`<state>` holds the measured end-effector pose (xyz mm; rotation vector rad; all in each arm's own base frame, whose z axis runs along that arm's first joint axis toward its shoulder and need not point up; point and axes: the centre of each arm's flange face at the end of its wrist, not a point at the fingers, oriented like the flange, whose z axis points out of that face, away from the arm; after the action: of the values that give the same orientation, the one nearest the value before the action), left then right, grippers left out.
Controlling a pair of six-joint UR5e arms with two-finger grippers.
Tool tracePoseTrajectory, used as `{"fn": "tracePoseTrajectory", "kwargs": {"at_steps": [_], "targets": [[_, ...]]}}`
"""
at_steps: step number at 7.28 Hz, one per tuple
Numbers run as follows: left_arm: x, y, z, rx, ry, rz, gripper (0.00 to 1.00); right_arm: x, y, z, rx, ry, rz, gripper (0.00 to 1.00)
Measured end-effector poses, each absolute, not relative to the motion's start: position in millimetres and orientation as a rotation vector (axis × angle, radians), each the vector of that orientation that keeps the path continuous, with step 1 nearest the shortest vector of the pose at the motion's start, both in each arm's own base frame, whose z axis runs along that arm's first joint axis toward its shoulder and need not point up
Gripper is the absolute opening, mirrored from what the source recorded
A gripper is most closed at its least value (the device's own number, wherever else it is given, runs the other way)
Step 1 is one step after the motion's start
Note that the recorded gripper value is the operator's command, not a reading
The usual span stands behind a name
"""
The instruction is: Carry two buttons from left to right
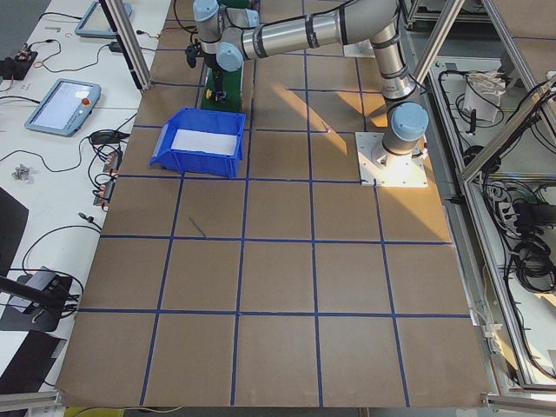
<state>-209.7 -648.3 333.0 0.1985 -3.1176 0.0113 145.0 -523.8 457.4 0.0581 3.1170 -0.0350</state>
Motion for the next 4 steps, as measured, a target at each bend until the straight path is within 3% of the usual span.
{"fn": "tracePoseTrajectory", "kwargs": {"at_steps": [4], "targets": [[-173, -553, 430, 0.209, -3.095, 0.111, 1.0, 145, -524, 456, 0.057, 3.119, -0.032, 1.0]]}}
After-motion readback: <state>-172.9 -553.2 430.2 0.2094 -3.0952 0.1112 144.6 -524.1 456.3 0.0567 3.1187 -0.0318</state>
